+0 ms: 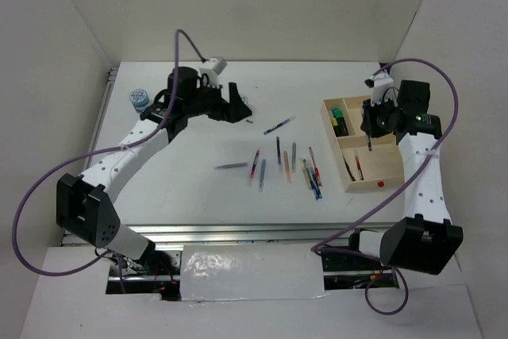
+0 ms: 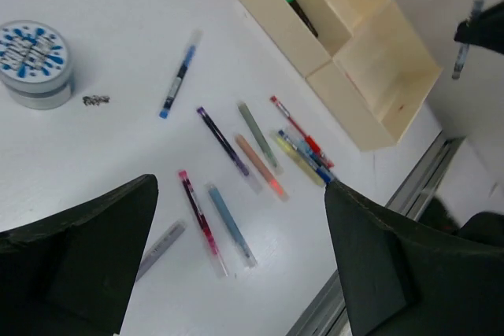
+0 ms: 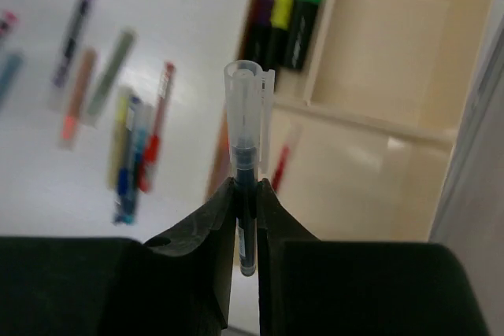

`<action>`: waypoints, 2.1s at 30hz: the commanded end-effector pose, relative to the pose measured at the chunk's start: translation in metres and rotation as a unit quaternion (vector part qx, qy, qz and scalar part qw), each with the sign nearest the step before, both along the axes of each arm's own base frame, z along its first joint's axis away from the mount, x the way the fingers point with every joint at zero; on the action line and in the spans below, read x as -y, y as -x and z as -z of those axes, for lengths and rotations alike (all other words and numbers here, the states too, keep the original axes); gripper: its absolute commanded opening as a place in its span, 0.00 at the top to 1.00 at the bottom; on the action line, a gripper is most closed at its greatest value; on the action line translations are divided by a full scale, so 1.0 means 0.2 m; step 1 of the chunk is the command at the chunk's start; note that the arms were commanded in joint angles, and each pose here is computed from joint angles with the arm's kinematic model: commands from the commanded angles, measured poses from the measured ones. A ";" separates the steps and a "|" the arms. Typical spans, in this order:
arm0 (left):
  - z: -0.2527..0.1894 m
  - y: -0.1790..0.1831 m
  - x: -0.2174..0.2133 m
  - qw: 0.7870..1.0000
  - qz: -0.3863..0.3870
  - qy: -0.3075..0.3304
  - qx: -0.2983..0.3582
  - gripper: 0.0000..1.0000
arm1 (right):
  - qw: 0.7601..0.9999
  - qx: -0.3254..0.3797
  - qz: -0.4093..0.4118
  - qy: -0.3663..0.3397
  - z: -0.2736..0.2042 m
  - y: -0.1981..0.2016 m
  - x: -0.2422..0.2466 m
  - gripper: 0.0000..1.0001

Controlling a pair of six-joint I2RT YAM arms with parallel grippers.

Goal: Sort the stationery into containers
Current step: Place the pen in the storage box, then pick up the pen from the center of the board.

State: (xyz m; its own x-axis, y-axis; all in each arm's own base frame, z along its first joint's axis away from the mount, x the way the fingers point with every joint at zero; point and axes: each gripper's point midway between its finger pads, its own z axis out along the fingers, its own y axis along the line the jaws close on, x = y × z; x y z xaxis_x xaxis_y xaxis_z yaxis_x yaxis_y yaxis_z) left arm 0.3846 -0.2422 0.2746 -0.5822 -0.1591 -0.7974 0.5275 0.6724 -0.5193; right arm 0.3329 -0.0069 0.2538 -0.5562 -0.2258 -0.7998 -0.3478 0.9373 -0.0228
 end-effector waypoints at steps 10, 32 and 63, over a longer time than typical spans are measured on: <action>0.03 0.12 0.16 0.981 0.016 -0.175 0.088 0.01 | 0.975 -0.173 0.022 0.139 0.65 0.11 0.44 1.00; 0.23 -0.05 0.25 0.971 -0.021 -0.212 0.105 0.01 | 0.953 -0.272 0.108 0.076 0.99 0.00 0.53 0.64; 1.16 -0.57 0.68 0.924 0.103 -0.355 0.102 0.39 | 0.995 0.005 0.021 -0.100 -0.40 0.24 -0.10 0.44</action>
